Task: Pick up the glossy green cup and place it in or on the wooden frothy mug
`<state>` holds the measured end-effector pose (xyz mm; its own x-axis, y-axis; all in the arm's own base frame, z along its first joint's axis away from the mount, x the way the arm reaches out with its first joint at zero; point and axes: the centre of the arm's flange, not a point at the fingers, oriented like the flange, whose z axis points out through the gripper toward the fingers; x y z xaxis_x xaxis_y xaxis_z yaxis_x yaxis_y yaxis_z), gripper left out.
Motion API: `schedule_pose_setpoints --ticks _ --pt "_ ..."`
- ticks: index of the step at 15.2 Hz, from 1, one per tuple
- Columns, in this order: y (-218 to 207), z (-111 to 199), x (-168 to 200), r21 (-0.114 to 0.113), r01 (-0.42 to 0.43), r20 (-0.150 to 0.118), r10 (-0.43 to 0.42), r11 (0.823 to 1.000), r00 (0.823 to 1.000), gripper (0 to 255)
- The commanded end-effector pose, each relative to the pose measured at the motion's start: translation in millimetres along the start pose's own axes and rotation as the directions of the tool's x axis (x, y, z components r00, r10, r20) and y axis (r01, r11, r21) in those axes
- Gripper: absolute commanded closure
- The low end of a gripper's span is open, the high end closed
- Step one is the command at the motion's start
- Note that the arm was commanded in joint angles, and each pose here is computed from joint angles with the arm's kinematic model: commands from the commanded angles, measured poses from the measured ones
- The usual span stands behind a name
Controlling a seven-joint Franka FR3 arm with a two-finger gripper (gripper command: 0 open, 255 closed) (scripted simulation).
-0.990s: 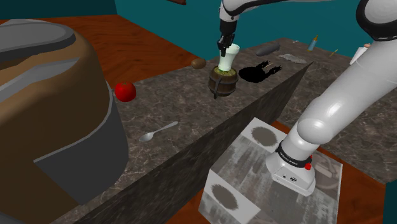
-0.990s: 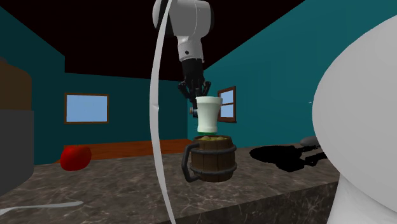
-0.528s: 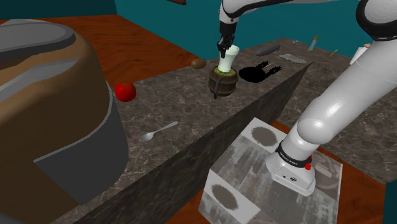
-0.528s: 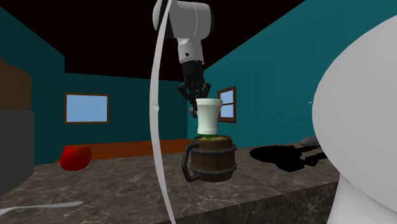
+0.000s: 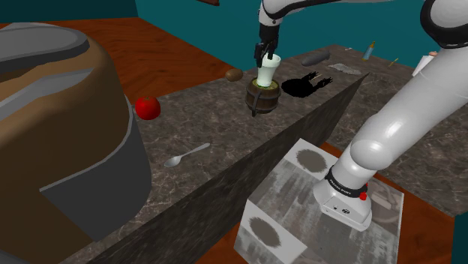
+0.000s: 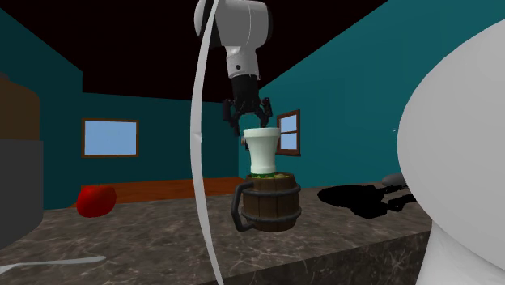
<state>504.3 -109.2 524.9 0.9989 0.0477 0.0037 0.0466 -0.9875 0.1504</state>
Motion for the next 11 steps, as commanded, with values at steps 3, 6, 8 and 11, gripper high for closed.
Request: schedule_pose_setpoints --ticks 3,6,8,11 --pt "-1.1 -44.3 0.5 0.000 0.000 0.000 0.000 1.000 1.000 0" --pt "-1.1 -44.3 0.5 0.000 0.000 0.000 0.000 1.000 1.000 0" --pt "-1.1 -44.3 0.5 0.000 0.000 0.000 0.000 1.000 1.000 0" --pt "-1.1 -44.3 0.5 0.000 0.000 0.000 0.000 1.000 1.000 0"
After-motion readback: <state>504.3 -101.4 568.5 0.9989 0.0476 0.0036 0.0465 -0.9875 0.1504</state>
